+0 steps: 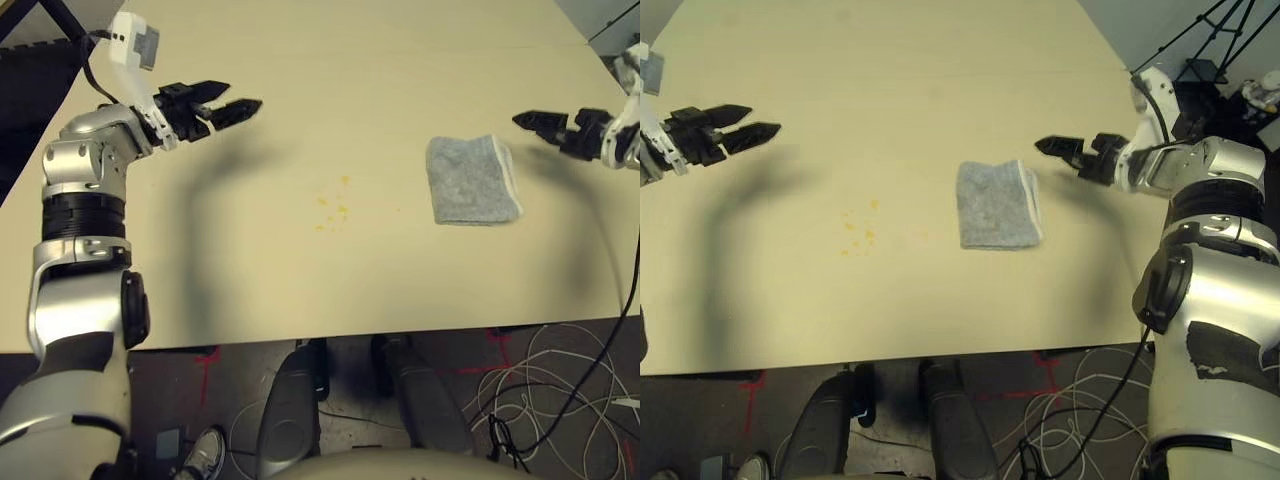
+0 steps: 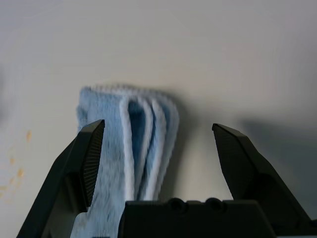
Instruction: Wipe the water off the table with a rag.
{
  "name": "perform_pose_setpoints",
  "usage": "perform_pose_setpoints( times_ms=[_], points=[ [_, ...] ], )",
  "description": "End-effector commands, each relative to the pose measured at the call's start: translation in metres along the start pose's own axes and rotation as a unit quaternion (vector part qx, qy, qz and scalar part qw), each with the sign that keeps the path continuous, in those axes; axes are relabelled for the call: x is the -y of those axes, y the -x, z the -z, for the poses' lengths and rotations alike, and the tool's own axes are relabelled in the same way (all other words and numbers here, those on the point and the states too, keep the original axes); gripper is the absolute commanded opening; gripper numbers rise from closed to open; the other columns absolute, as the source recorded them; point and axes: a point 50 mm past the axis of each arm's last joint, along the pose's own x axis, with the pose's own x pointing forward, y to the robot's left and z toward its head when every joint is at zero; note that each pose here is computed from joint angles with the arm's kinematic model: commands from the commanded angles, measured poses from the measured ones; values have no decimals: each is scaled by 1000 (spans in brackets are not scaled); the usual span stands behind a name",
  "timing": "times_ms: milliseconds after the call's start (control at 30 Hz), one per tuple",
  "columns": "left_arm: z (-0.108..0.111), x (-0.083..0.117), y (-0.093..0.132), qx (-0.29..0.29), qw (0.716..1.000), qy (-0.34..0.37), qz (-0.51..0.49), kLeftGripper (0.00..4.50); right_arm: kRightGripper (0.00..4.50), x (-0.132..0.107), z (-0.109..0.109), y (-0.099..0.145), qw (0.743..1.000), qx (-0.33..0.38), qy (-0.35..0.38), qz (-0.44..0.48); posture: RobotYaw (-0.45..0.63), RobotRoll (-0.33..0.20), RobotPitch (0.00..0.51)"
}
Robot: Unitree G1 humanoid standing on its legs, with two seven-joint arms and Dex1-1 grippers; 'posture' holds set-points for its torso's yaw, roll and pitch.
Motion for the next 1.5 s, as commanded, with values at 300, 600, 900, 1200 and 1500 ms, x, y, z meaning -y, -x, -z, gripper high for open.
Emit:
perform_pose_setpoints(
  times_ms=[300, 600, 900, 1200, 1500],
  points=[
    [3, 31, 12, -117, 987, 6, 108, 4500, 4460, 17, 25, 5, 996, -94, -2, 10, 4, 0, 290],
    [7, 38, 8, -123, 986, 7, 114, 4500, 4460, 20, 43, -3, 988, -152, -14, -8, 5, 0, 297],
    [11, 44, 3, -125, 984, 10, 127, 4500, 4460, 10, 57, -27, 980, -189, -39, -43, 5, 0, 308],
    [10, 52, 2, -128, 983, 11, 134, 4500, 4460, 9, 76, -46, 973, -220, -49, -50, 31, 0, 316],
    [8, 57, -1, -124, 982, 8, 139, 4500, 4460, -8, 77, -66, 970, -225, -41, -84, 34, 0, 314]
  ],
)
